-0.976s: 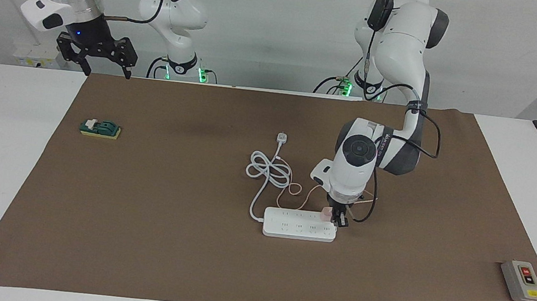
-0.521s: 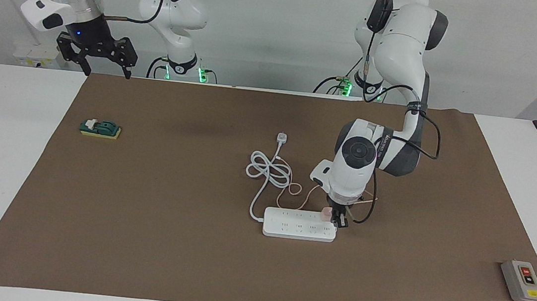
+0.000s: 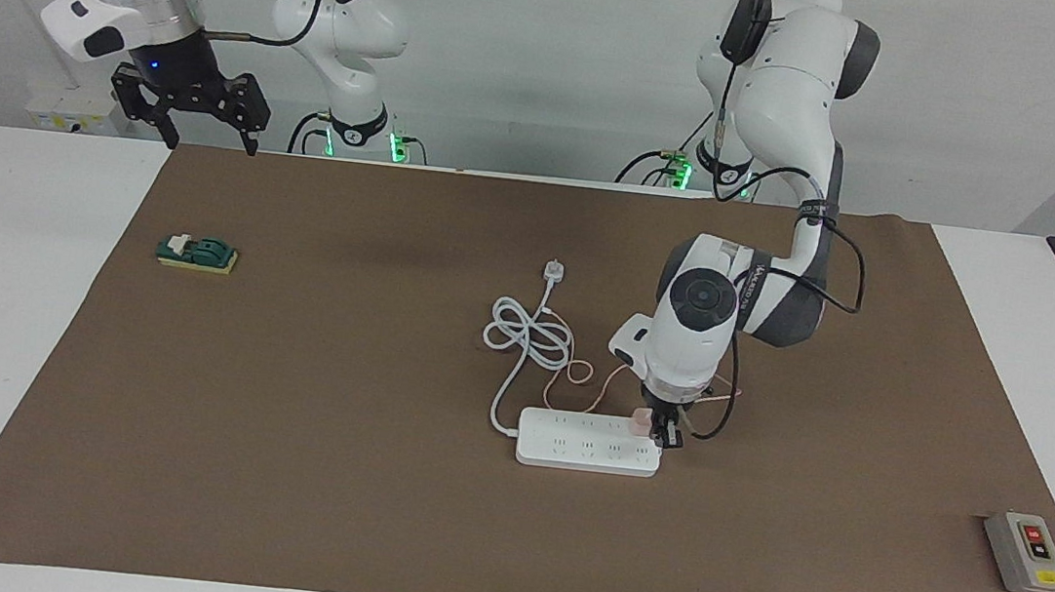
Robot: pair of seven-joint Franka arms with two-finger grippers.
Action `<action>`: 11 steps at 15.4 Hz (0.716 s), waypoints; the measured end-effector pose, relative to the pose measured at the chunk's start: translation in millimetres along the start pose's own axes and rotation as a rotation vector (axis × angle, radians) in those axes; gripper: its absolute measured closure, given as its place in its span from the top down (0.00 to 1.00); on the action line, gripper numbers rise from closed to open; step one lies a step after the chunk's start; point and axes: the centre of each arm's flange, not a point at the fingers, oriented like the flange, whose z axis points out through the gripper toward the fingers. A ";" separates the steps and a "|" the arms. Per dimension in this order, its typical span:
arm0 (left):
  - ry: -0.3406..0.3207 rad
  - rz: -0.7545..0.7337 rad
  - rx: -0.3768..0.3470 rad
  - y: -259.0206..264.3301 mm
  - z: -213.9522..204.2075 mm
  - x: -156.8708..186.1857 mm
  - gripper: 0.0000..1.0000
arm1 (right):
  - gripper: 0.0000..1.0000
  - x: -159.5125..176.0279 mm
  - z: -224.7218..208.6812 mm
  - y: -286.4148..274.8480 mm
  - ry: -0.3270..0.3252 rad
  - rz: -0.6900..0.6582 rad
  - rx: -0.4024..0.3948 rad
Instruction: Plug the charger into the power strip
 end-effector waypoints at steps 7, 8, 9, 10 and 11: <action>0.026 0.005 0.054 9.1 0.9 -4.5 0.29 | 1.00 0.0 0.0 0.0 0.000 0.000 0.000; 0.031 0.006 0.062 10.6 1.1 -5.5 0.29 | 1.00 0.0 0.0 0.0 0.000 0.000 0.000; 0.033 0.006 0.066 11.4 1.2 -6.0 0.29 | 1.00 0.0 0.0 0.0 0.000 0.000 0.000; 0.034 0.005 0.067 11.5 1.2 -6.2 0.29 | 1.00 0.0 0.0 0.0 0.000 0.000 0.000; 0.034 0.004 0.067 11.4 1.2 -6.3 0.29 | 1.00 0.0 0.0 0.0 0.000 0.000 0.000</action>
